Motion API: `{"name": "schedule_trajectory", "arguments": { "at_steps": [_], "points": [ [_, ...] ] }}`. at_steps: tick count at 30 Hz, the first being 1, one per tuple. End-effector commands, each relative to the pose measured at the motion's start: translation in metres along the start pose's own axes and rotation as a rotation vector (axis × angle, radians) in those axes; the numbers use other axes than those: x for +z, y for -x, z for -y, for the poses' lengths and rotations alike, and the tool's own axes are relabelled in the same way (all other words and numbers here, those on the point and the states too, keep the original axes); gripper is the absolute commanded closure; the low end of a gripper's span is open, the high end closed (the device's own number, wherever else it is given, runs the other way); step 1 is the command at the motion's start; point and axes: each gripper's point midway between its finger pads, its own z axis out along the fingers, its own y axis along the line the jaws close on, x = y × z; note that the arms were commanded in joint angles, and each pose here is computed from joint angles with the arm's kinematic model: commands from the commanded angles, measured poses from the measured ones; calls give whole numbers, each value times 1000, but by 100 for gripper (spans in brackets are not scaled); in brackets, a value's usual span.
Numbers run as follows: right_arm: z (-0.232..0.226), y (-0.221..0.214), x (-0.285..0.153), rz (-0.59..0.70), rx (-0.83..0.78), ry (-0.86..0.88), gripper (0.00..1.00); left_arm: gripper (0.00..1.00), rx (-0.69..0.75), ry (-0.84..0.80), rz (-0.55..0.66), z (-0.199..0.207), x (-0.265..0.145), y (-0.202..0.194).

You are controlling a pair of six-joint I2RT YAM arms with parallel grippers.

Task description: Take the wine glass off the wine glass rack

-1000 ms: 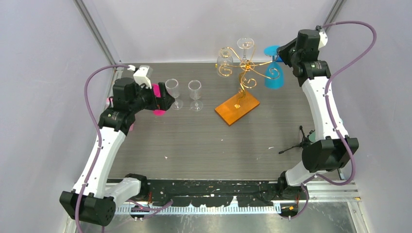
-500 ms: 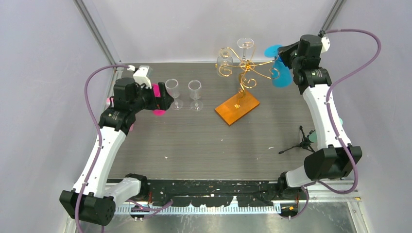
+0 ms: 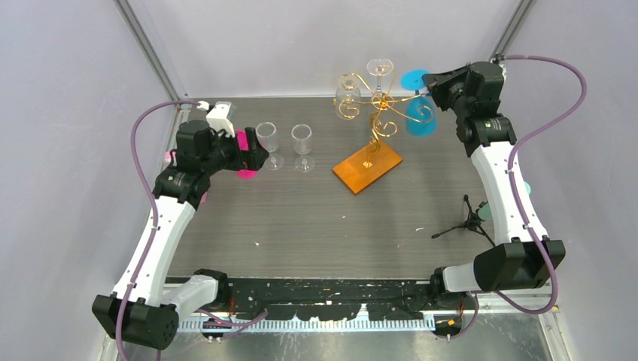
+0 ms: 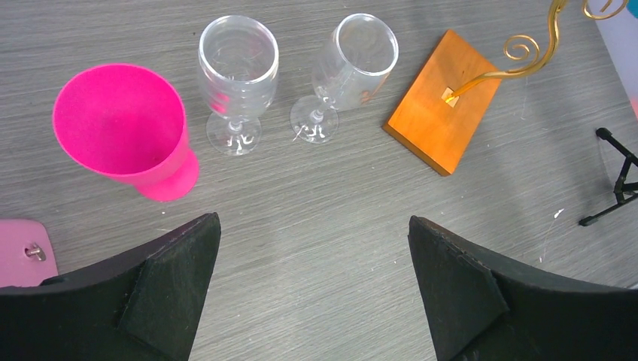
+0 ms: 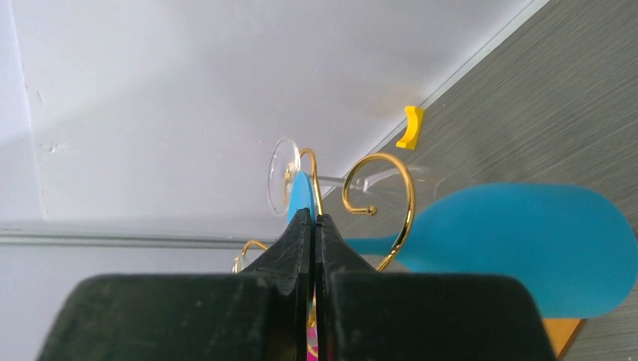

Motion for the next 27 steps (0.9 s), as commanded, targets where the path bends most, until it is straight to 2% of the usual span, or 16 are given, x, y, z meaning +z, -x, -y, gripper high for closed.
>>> {"name": "schedule_trajectory", "arguments": {
  "at_steps": [1, 9, 14, 21, 27],
  "points": [
    [-28, -2, -1, -37, 52, 124, 100, 2, 30, 0, 28, 1, -3, 7],
    [-36, -9, 19, -66, 63, 191, 100, 2, 32, 7, 25, -1, -2, 6],
    [-46, -3, 33, -31, 73, 254, 100, 2, 31, 8, 21, -1, -1, 5],
    [-63, 22, 38, 100, 32, 328, 100, 2, 32, 9, 19, -2, 0, 5],
    [-80, 47, 30, 218, -87, 370, 100, 2, 29, 6, 15, -1, 1, 4]
  ]
}}
